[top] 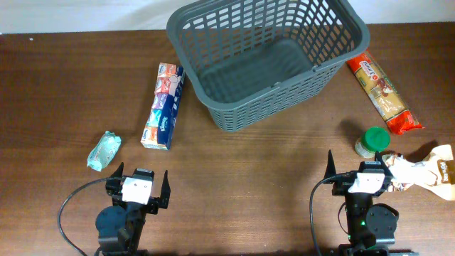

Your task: Pack container

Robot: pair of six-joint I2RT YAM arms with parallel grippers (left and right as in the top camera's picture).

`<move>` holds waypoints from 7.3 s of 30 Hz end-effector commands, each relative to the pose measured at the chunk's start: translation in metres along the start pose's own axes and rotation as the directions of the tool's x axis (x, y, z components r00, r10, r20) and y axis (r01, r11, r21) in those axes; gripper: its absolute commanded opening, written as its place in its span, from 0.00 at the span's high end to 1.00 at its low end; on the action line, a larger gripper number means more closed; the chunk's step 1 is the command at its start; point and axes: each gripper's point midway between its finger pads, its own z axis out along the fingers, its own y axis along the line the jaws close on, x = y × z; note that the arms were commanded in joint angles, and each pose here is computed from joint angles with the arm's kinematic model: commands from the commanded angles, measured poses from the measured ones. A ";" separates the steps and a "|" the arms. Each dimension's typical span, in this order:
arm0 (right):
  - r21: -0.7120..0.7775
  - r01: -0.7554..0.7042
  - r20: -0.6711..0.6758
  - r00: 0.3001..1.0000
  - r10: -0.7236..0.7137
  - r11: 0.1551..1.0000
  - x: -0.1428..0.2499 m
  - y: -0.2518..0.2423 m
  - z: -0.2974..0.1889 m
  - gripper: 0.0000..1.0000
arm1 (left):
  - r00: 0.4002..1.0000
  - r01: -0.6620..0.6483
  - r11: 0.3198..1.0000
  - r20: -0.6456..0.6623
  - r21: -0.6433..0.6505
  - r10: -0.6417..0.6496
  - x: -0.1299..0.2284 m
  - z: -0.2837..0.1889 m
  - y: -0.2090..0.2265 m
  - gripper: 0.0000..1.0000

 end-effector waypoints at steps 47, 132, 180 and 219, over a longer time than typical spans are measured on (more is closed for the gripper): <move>-0.020 -0.007 -0.001 1.000 0.007 1.000 0.002 0.004 0.000 0.01 | 1.000 0.011 1.000 0.000 -0.014 -0.011 0.002 0.000 0.002 0.01; -0.468 -0.108 -0.472 0.870 -0.145 0.877 -0.278 0.048 0.013 0.01 | 0.975 0.137 0.559 -0.013 0.818 -0.221 -0.326 -0.023 -0.063 0.01; -0.411 -0.226 -0.549 0.834 -0.042 0.883 -0.268 0.065 0.160 0.01 | 0.655 0.468 0.876 -0.710 0.112 -0.259 -0.225 -0.012 -0.186 0.01; -0.393 -0.257 -0.712 0.693 -0.114 0.883 -0.159 0.082 0.236 0.01 | 0.482 0.403 0.906 -0.872 0.130 -0.089 -0.169 -0.016 -0.220 0.01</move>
